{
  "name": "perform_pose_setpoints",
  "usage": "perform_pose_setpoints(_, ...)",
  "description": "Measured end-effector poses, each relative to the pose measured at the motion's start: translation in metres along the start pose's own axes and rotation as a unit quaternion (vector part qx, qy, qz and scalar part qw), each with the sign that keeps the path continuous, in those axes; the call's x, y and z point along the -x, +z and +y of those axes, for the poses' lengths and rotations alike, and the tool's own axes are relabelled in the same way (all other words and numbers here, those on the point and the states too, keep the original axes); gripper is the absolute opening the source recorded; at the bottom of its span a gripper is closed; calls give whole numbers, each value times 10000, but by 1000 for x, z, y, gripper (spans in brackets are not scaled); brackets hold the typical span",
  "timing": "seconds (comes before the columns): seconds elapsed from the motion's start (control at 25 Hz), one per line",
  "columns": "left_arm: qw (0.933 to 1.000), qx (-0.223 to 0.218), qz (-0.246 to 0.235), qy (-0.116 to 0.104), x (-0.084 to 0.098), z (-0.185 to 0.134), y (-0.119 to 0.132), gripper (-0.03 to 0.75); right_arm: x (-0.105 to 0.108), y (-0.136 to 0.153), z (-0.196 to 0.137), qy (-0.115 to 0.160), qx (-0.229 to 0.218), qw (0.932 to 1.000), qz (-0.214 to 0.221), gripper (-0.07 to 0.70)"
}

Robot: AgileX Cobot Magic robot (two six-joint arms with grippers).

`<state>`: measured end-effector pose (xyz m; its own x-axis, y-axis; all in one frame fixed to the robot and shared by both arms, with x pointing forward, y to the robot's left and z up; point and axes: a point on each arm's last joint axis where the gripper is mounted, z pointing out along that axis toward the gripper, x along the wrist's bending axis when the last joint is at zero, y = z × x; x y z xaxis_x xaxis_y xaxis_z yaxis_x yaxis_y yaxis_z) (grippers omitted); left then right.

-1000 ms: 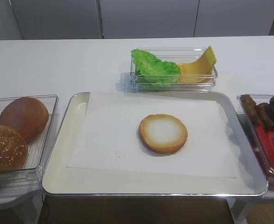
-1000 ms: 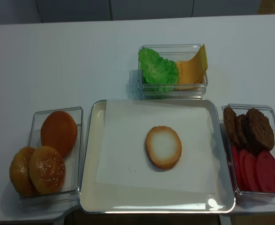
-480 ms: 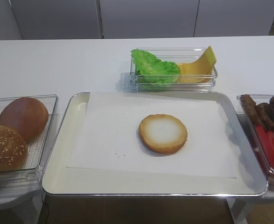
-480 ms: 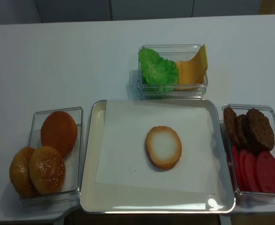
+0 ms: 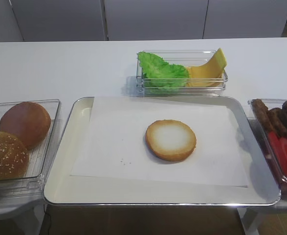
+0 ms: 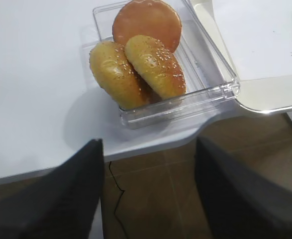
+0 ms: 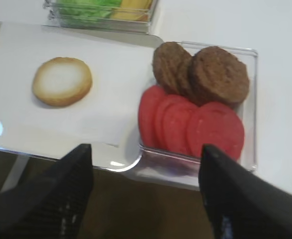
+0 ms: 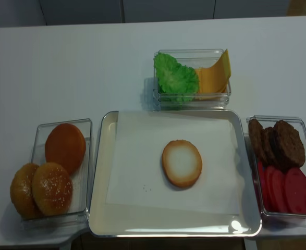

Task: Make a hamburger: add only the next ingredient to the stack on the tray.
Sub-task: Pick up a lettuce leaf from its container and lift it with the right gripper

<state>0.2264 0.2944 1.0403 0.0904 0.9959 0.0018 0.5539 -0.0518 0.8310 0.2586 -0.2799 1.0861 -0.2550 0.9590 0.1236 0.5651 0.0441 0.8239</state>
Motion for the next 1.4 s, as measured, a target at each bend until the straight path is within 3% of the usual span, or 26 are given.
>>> perform_pose_setpoints(0.08, 10000, 0, 0, 0, 0, 0, 0, 428, -1, 11, 18, 141, -205, 9996, 125, 503)
perform_pose_setpoints(0.48, 10000, 0, 0, 0, 0, 0, 0, 428, 5, 78, 104, 160, -527, 9980, 302, 503)
perform_pose_setpoints(0.84, 10000, 0, 0, 0, 0, 0, 0, 428, -13, 151, 169, -17, -793, 9931, 860, 503)
perform_pose_setpoints(1.16, 10000, 0, 0, 0, 0, 0, 0, 428, -36, 245, 202, -65, -1262, 9849, 1182, 508)
perform_pose_setpoints(1.4, 10000, 0, 0, 0, 0, 0, 0, 428, -40, 308, 215, -174, -1366, 9817, 1317, 574)
